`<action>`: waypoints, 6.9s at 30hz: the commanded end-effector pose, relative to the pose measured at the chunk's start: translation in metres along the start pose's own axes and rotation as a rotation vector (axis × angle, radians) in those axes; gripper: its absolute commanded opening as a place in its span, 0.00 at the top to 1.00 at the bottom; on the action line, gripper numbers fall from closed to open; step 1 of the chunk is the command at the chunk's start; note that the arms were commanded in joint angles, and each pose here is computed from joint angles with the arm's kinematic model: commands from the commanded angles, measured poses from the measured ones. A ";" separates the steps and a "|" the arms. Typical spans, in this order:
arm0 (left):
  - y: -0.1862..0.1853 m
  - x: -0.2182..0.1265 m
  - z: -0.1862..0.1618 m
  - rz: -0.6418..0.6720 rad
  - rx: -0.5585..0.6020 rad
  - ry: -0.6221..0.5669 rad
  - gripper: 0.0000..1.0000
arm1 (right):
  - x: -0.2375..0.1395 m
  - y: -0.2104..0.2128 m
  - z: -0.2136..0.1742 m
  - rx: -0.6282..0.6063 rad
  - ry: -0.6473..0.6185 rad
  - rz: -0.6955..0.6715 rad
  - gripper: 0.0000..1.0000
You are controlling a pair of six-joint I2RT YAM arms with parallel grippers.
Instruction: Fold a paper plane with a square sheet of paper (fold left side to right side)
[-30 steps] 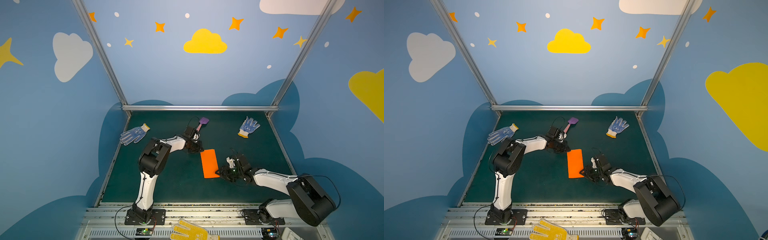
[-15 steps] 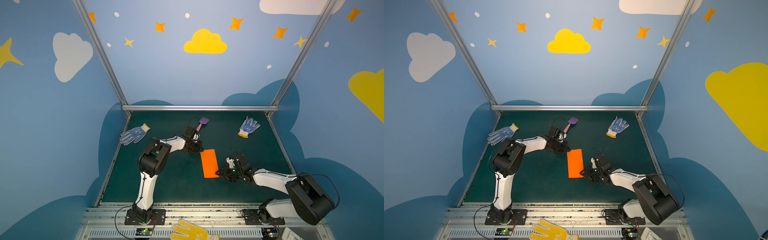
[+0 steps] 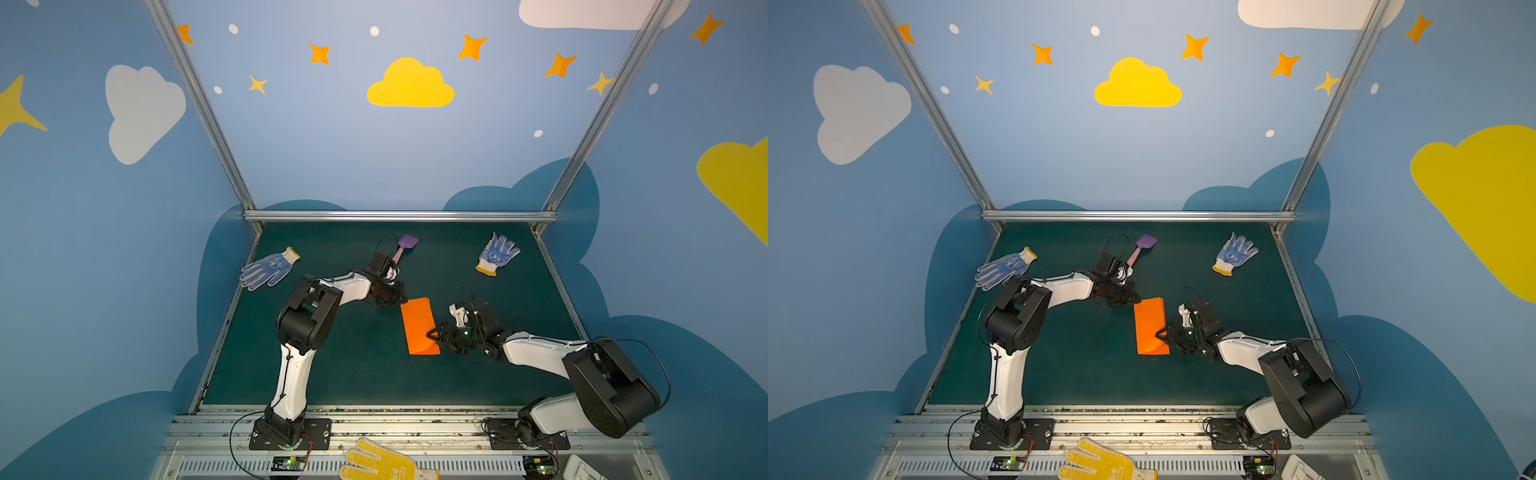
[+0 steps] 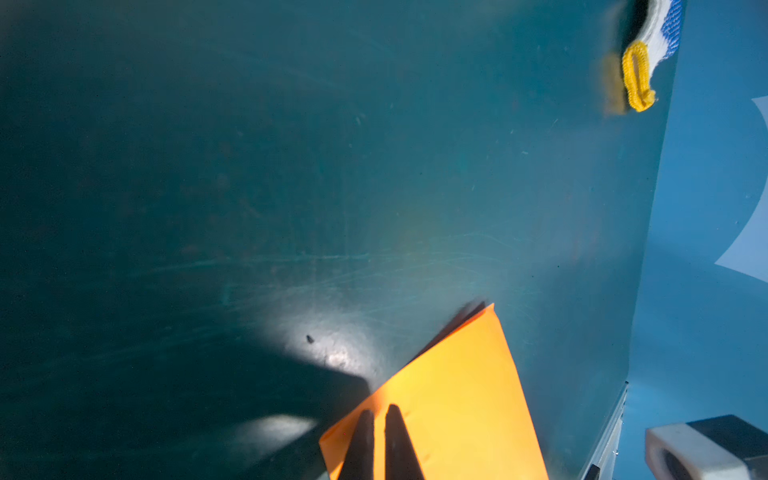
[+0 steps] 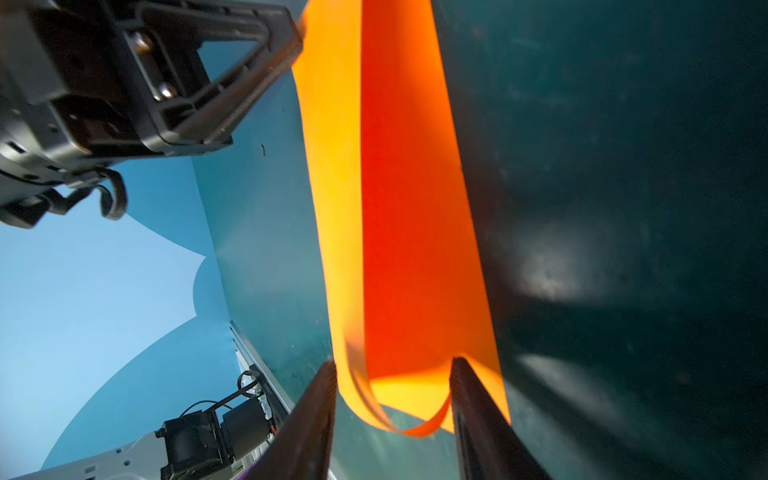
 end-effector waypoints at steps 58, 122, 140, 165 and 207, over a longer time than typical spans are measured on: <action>0.024 0.013 -0.018 0.084 -0.031 0.069 0.93 | 0.003 0.010 -0.008 -0.039 0.103 0.042 1.00; 0.011 -0.022 -0.005 0.032 -0.045 -0.001 0.96 | 0.067 0.006 0.005 0.006 0.181 -0.009 0.87; -0.036 -0.065 -0.102 -0.120 -0.018 -0.015 0.96 | 0.067 -0.009 -0.004 0.027 0.201 -0.043 1.00; -0.037 -0.019 -0.142 -0.092 0.001 0.097 0.96 | 0.066 -0.011 -0.005 0.030 0.205 -0.055 1.00; -0.009 -0.010 -0.182 -0.025 -0.022 0.165 0.96 | 0.032 0.036 -0.001 -0.189 0.205 -0.042 1.00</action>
Point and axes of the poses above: each gripper's point midway between its finger pads, its own x axis out along the fingers, its own y axis along the line the jaws close on, z = x × y, the point moved 8 cm from there along -x, back along the fingers, and after that the axes turned 3 degrees about x, right-handed, at the moved point
